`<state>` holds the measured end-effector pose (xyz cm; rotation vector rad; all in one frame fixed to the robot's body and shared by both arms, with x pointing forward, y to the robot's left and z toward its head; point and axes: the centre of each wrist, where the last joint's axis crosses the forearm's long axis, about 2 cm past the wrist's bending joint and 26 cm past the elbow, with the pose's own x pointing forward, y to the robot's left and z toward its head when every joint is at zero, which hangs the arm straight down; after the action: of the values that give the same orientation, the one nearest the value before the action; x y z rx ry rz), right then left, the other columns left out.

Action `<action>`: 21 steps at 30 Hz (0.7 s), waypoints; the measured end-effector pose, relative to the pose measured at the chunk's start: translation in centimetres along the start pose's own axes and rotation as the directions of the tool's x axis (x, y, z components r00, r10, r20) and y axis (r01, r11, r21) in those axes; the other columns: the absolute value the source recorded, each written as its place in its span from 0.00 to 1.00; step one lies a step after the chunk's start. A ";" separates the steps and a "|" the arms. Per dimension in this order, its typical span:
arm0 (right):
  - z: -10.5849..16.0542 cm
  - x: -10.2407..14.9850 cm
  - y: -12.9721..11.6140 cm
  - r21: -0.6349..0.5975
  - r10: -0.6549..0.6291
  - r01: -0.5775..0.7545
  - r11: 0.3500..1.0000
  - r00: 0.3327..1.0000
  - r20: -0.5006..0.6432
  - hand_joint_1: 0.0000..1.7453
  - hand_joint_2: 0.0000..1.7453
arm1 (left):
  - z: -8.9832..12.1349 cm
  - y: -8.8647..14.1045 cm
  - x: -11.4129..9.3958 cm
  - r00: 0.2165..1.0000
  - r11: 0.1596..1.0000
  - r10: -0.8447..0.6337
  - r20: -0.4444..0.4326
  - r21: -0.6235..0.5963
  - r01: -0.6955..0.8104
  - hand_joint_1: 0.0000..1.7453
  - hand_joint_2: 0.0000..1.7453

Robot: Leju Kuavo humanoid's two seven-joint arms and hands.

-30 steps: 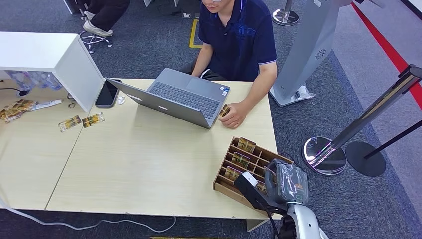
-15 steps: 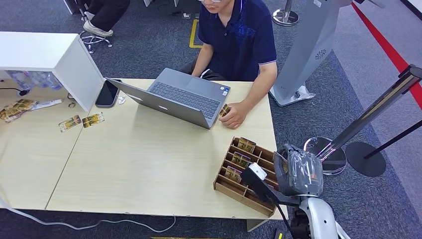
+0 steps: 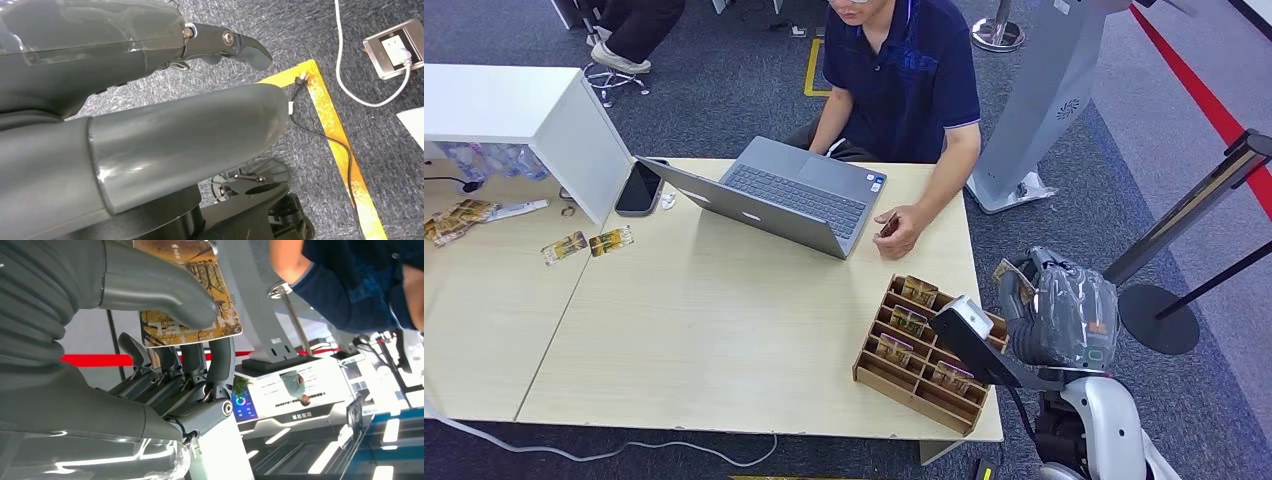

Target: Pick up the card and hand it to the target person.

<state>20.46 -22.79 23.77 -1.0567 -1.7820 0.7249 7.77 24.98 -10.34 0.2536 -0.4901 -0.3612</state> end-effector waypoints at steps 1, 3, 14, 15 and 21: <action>-0.2 0.0 -0.1 -0.006 -0.013 0.013 1.000 1.000 0.003 0.85 1.00 | 0.0 0.0 0.0 1.000 1.000 -0.002 0.000 -0.001 0.002 0.00 0.00; -0.5 0.1 -0.3 -0.016 -0.033 0.033 0.999 0.999 0.007 0.85 1.00 | 0.0 0.0 0.1 1.000 1.000 -0.004 -0.001 -0.001 0.004 0.00 0.00; -2.1 0.1 -1.0 -0.069 -0.090 0.092 0.993 0.995 0.036 0.88 1.00 | -0.2 0.1 0.8 0.999 0.999 -0.036 0.008 -0.013 0.036 0.00 0.00; -2.4 0.1 -1.0 -0.075 -0.103 0.105 0.992 0.994 0.040 0.88 1.00 | -0.3 0.2 0.9 0.999 0.999 -0.042 0.010 -0.015 0.042 0.00 0.00; -4.1 -0.8 -0.1 -0.090 -0.132 0.136 0.987 0.990 0.041 0.88 1.00 | -0.5 0.2 1.9 0.997 0.997 -0.076 0.024 -0.025 0.076 0.00 0.00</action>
<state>24.31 -23.42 25.26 -0.9785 -1.9125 0.5869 9.65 24.50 -9.93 0.2441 -0.4988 -0.4444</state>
